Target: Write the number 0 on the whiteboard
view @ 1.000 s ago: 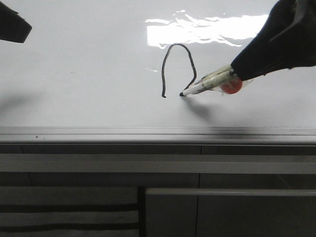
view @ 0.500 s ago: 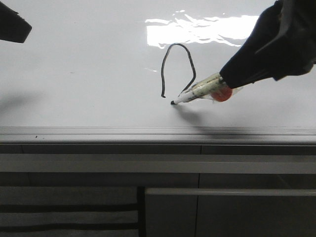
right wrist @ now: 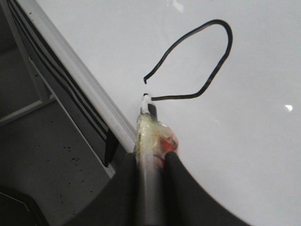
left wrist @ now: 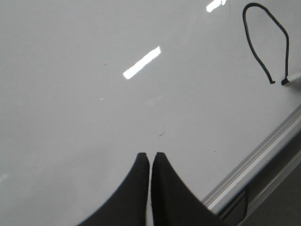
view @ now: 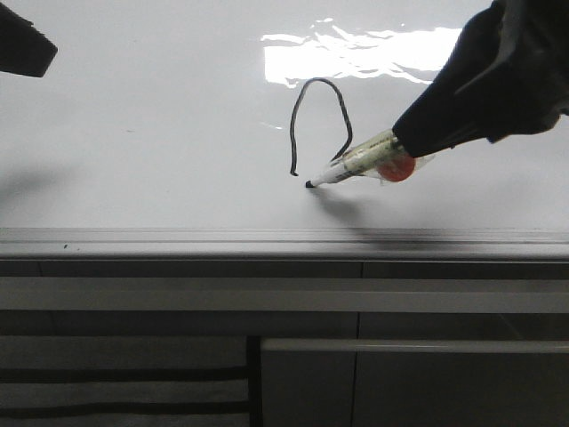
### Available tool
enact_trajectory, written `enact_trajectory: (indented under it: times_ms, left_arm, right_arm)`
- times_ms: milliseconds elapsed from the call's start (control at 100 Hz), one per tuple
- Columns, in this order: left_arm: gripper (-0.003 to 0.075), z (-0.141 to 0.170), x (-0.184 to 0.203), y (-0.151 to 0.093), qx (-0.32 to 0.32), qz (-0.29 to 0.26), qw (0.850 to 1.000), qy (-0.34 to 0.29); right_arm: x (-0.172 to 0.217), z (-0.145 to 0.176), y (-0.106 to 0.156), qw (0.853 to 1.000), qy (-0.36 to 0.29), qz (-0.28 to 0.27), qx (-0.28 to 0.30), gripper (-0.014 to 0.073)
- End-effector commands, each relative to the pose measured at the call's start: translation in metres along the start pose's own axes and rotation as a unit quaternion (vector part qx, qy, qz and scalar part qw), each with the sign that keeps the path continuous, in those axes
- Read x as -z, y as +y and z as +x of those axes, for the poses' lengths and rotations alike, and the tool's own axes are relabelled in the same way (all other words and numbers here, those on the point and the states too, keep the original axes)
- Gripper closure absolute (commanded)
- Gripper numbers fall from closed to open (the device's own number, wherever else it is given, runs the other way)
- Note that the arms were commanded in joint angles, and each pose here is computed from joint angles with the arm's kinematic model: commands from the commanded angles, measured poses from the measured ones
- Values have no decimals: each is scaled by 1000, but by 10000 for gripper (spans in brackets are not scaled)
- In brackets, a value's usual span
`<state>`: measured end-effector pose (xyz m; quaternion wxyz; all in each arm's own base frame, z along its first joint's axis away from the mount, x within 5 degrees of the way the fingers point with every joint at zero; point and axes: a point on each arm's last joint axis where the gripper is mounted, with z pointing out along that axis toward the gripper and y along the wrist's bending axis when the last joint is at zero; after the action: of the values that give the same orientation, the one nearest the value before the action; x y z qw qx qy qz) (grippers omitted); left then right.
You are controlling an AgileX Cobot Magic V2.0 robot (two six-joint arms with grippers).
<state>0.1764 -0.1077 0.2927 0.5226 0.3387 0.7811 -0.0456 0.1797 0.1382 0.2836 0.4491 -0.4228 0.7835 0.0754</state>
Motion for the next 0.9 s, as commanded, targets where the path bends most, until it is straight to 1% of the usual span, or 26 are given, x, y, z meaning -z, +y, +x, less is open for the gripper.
enact_trajectory:
  times_ms: [0,420,570,620,730,780,830,890]
  left_arm:
    - [740,-18,8,4,10,-4,998,-57]
    - [740,-18,8,4,10,-4,998,-57]
    - [739,-18,8,4,10,-4,998,-56]
    - [739,-18,8,4,10,-4,998,-55]
    - [734,-18,8,4,10,-4,998,-57]
    - [714,-18,8,4,10,-4,998,-56]
    - [674,-18,8,4,10,-4,998,-56]
    - [601,-18,8,3,9,-3,998,-58]
  right_arm:
    - [7,-22,-9,996,-78,32,6,664]
    - [8,-24,-6,996,-82,27,11,664]
    - [21,-31,9,993,-107,4,44,664]
    - [26,-30,14,994,-101,-10,50,664]
    - [33,-21,22,996,-53,-39,53,664]
    - [36,-18,23,997,-40,-44,53,664]
    - [42,-17,22,997,-39,-44,53,664]
    - [50,-17,22,997,-46,-42,53,664]
